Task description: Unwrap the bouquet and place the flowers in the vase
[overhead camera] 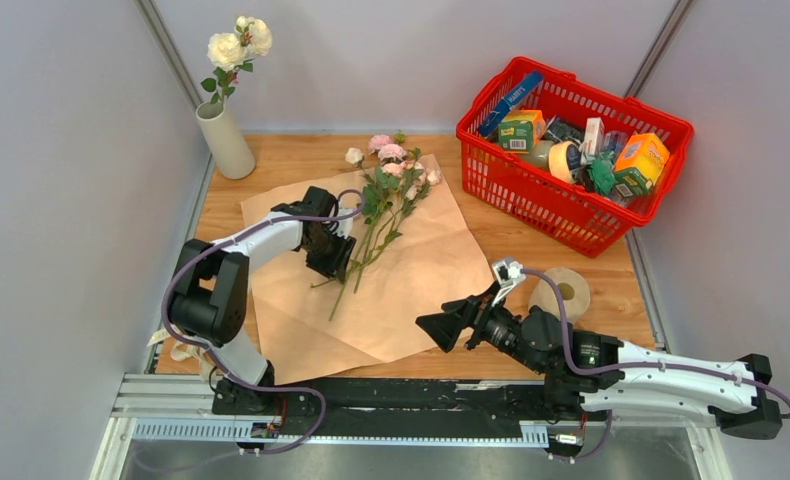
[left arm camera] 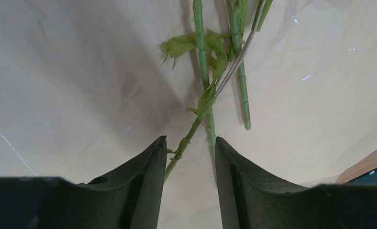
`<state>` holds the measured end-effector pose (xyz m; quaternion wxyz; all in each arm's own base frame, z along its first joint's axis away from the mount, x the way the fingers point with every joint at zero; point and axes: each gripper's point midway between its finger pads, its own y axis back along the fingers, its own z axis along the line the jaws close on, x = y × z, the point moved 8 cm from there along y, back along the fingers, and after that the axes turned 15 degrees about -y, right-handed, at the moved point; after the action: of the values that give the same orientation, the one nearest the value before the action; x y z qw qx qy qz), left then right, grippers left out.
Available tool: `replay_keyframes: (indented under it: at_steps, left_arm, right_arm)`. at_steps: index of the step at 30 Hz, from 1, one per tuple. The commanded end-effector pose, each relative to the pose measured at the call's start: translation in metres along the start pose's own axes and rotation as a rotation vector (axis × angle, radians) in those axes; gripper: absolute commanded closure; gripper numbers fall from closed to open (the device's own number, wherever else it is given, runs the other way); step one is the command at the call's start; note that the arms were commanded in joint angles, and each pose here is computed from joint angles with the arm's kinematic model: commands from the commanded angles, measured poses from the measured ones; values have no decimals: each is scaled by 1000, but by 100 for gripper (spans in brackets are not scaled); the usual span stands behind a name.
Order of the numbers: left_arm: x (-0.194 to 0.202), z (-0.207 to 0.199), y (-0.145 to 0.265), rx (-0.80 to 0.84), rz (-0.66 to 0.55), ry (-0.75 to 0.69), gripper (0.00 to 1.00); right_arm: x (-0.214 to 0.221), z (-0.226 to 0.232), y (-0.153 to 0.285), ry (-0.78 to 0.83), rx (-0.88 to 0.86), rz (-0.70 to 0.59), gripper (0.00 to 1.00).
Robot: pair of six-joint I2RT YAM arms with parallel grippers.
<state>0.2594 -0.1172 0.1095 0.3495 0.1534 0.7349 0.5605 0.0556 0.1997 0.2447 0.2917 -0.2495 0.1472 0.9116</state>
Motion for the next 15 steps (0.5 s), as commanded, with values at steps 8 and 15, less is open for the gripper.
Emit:
replay_keyframes:
  at_steps: [8,15]
  left_arm:
    - [6,-7,-7,74,33,-2,63]
    - [-1,-17,20,73,-59,12,99]
  right_arm:
    - [-6,9,1,-33,-43,-29,0]
    - [-5,6,0,-28,-32,-30,0]
